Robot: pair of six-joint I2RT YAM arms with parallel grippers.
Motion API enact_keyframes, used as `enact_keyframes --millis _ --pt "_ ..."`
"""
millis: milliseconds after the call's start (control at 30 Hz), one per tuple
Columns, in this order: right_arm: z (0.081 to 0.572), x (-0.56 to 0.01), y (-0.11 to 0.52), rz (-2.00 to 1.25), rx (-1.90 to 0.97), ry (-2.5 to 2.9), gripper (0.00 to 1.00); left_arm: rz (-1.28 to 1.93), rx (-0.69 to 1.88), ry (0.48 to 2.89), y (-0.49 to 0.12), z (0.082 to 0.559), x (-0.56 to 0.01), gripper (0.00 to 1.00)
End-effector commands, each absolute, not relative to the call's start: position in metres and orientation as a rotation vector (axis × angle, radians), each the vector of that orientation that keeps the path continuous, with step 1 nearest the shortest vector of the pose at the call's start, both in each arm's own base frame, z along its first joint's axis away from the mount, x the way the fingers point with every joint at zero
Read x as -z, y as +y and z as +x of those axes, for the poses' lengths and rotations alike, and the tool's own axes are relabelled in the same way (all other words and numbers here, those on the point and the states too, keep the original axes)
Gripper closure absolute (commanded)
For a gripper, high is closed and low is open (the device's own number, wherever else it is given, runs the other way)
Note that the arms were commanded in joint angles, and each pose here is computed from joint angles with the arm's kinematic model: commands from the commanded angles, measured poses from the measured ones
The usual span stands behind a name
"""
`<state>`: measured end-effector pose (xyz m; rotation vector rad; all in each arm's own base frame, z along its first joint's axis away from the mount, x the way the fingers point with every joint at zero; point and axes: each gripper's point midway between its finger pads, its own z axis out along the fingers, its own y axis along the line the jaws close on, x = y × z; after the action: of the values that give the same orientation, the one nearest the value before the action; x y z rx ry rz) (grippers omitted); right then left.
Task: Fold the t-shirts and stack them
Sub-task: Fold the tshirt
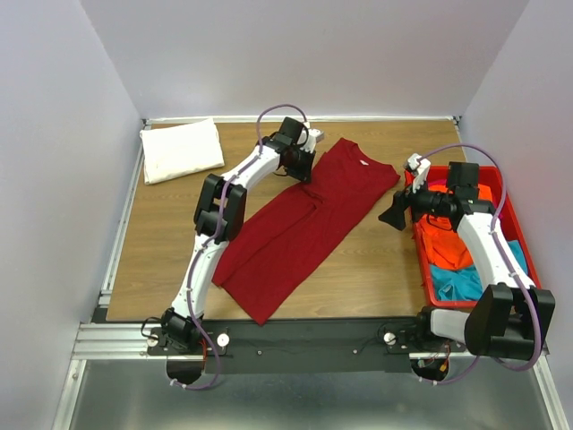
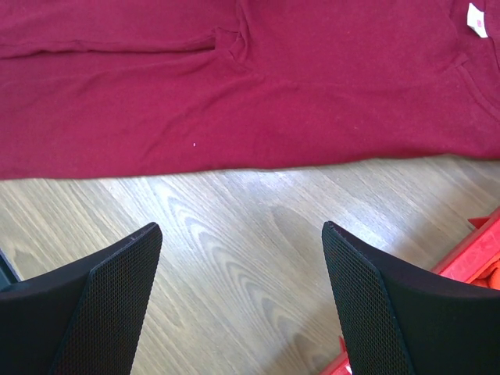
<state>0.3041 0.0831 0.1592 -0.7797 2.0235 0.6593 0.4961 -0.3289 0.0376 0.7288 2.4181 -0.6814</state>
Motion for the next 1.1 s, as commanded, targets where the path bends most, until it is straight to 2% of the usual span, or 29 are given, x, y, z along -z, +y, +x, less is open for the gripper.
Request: enact_keyframes --millis 0,133,200,300,533,567,600,633,733,800,833,933,1000,1067 --pt "0.302 -0.166 0.084 -0.773 -0.677 1.991 0.1 0.704 0.661 2.478 -0.32 0.493 -0.025 0.85" --pt "0.302 -0.163 0.083 -0.772 -0.678 1.996 0.1 0.483 0.56 2.457 -0.286 0.529 -0.044 0.97" --pt "0.302 -0.161 0.082 -0.77 -0.674 2.003 0.1 0.394 0.536 2.44 -0.268 0.543 -0.052 1.0" --pt "0.302 -0.157 0.081 -0.771 -0.676 2.011 0.1 0.258 0.49 2.404 -0.23 0.562 -0.067 1.0" --pt "0.302 -0.146 0.08 -0.765 -0.688 2.044 0.1 0.133 0.434 2.34 -0.172 0.571 -0.096 1.0" --pt "0.303 -0.145 0.08 -0.775 -0.687 2.039 0.1 0.125 0.443 2.325 -0.168 0.571 -0.102 0.96" --pt "0.302 -0.143 0.082 -0.779 -0.704 2.037 0.1 0.116 0.446 2.308 -0.164 0.572 -0.11 0.88" --pt "0.299 -0.141 0.083 -0.784 -0.719 2.036 0.1 0.117 0.437 2.264 -0.157 0.572 -0.131 0.7" --pt "0.293 -0.137 0.093 -0.816 -0.799 2.01 0.11 0.15 0.367 2.114 -0.144 0.568 -0.2 0.5" --pt "0.292 -0.136 0.1 -0.832 -0.832 2.009 0.11 0.169 0.338 2.029 -0.137 0.56 -0.238 0.46" --pt "0.293 -0.136 0.11 -0.867 -0.853 2.012 0.11 0.181 0.295 1.943 -0.129 0.546 -0.276 0.44" --pt "0.296 -0.126 0.132 -0.95 -0.846 2.064 0.11 0.181 0.201 1.794 -0.107 0.506 -0.33 0.39" --pt "0.31 -0.131 0.144 -0.953 -0.831 2.093 0.11 0.176 0.156 1.727 -0.094 0.48 -0.346 0.36" --pt "0.315 -0.121 0.168 -0.983 -0.893 2.137 0.12 0.144 0.101 1.65 -0.076 0.439 -0.352 0.26"
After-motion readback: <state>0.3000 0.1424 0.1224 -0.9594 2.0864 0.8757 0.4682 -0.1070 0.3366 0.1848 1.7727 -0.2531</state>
